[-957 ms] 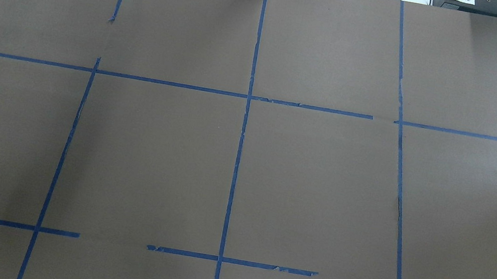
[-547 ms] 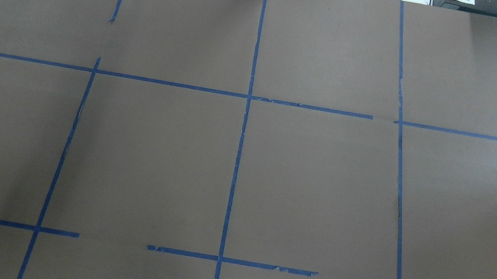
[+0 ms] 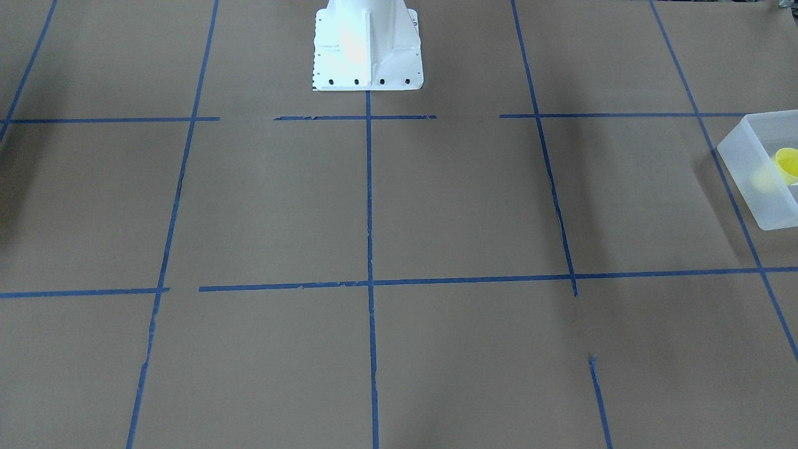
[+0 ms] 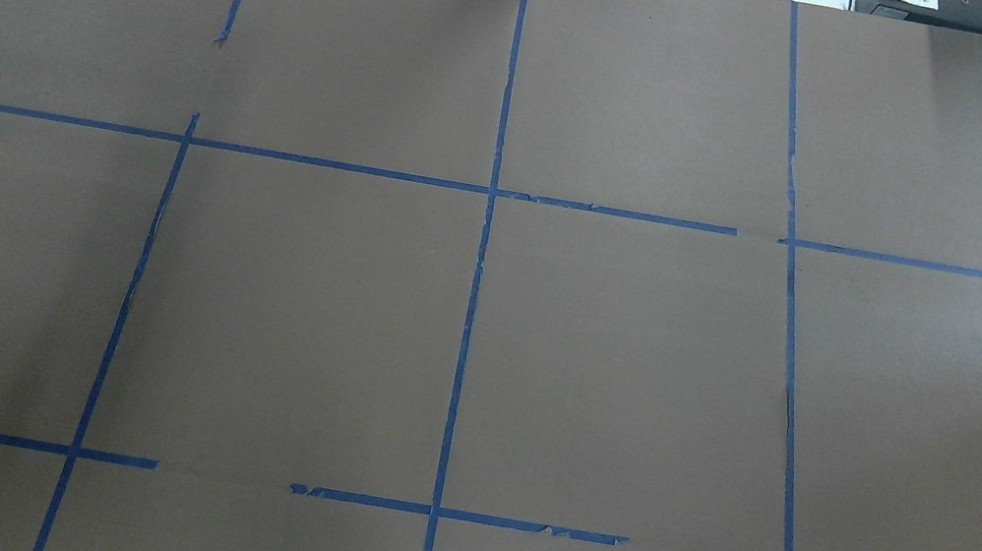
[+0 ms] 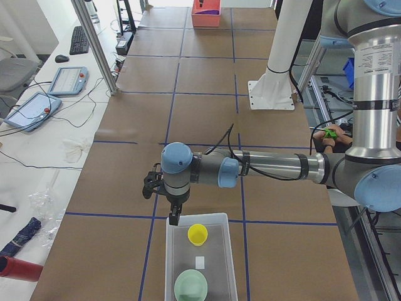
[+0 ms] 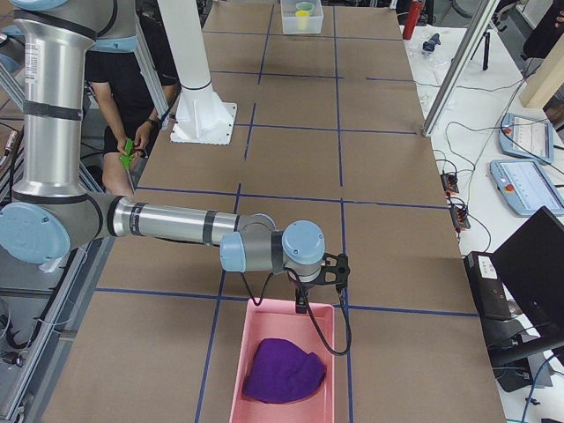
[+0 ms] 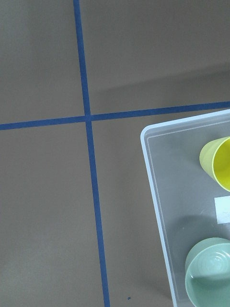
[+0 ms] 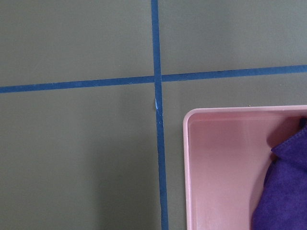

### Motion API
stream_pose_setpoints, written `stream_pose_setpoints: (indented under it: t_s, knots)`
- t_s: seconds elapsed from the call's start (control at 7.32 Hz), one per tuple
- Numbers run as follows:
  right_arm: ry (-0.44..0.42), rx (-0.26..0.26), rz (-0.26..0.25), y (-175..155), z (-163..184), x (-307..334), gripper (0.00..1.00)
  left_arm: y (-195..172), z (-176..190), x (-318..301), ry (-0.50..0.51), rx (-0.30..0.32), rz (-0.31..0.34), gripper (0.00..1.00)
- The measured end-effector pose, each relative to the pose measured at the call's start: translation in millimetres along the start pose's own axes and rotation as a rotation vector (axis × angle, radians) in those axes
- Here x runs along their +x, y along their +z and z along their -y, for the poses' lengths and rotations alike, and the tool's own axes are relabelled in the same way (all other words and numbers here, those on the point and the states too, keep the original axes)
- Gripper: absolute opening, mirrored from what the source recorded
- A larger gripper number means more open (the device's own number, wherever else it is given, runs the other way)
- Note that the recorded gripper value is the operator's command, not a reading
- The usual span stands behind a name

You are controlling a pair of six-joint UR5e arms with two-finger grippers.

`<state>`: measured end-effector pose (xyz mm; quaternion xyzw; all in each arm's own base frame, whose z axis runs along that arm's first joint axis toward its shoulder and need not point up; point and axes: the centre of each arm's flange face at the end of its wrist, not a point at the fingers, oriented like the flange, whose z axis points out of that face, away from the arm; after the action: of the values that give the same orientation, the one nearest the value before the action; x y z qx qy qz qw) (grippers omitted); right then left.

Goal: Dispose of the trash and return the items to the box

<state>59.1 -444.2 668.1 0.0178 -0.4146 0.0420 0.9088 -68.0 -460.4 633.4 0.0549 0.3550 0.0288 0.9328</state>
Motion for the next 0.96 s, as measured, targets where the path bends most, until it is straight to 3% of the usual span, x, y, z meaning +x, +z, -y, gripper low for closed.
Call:
stream_pose_setpoints:
  t_s: [0.68,0.96]
  knots:
    - [0.030,-0.011,-0.003,-26,3,-21,1.00,-4,7,4,0.008,0.008,0.000,1.00]
    - [0.022,-0.010,-0.030,-26,5,-23,1.00,-4,8,4,0.009,0.009,0.000,1.00]
